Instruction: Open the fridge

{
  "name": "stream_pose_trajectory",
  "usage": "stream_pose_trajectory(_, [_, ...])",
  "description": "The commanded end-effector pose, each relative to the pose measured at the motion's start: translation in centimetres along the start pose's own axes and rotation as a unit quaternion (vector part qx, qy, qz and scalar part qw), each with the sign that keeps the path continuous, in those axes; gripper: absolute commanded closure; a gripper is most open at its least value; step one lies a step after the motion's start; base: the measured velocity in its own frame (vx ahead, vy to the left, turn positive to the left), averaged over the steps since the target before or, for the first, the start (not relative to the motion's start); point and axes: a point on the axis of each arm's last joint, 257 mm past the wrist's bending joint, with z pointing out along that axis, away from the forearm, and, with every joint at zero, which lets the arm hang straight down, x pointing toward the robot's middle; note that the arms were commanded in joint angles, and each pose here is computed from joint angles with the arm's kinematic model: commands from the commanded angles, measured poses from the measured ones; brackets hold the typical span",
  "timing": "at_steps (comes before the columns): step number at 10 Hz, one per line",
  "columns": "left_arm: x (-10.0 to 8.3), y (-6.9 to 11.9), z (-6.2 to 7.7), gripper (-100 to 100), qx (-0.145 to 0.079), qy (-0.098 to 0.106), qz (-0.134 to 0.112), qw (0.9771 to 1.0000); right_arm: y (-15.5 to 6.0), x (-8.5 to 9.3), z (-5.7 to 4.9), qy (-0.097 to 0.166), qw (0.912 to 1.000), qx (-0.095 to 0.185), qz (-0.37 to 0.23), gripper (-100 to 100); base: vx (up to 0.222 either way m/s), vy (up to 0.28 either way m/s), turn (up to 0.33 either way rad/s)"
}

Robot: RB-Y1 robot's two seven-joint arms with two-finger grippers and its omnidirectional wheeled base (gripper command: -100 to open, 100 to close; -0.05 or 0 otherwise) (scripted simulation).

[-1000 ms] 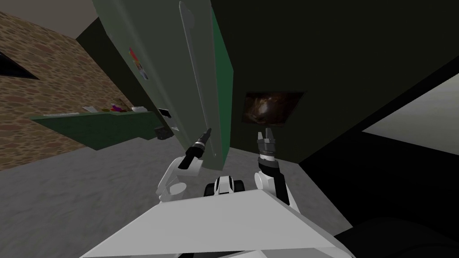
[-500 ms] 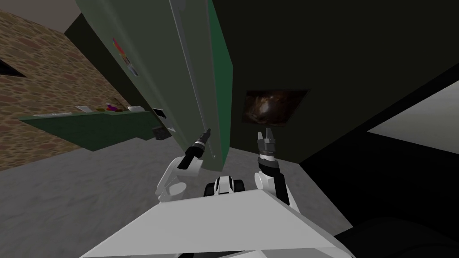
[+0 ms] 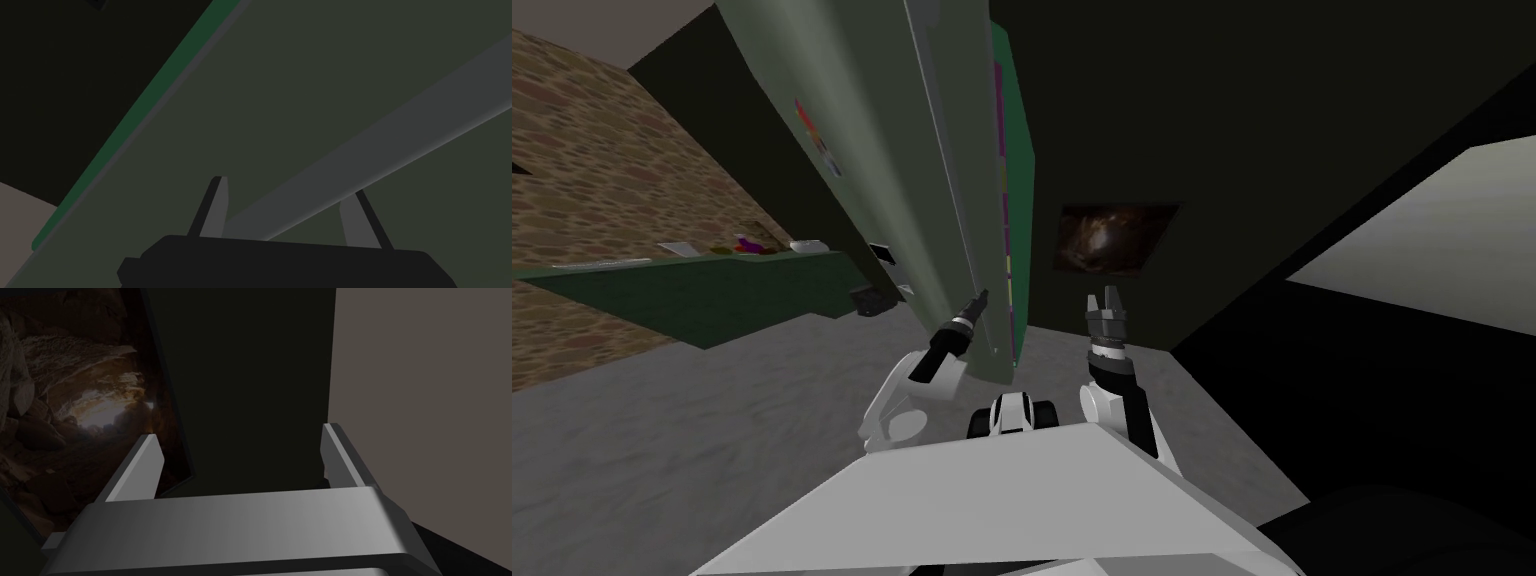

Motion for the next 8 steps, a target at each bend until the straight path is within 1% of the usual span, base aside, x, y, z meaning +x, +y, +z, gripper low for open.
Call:
stream_pose_trajectory(1, [0.5,-2.1,-0.3,100,0.026,0.011,-0.006,0.9996,0.0,0.0,0.0,0.0,1.0,0.0,0.0,0,-0.21,0.29,-0.094])
stream_pose_trajectory(4, [2.3,-4.5,-1.1,100,0.055,0.04,-0.012,0.9976,0.0,0.0,0.0,0.0,1.0,0.0,0.0,0,-0.187,0.35,-0.132])
stream_pose_trajectory(6, [3.6,-6.0,-1.8,100,0.074,0.06,-0.016,0.9953,0.0,0.0,0.0,0.0,1.0,0.0,0.0,0,-0.207,0.351,-0.099])
stream_pose_trajectory(7, [3.8,-4.9,-1.8,100,0.06,0.062,-0.009,0.9963,0.0,0.0,0.0,0.0,1.0,0.0,0.0,0,-0.112,0.168,-0.047])
stream_pose_trajectory(8, [5.5,-6.2,-2.9,100,0.077,0.083,-0.004,0.9935,0.0,0.0,0.0,0.0,1.0,0.0,0.0,0,-0.029,0.157,0.087])
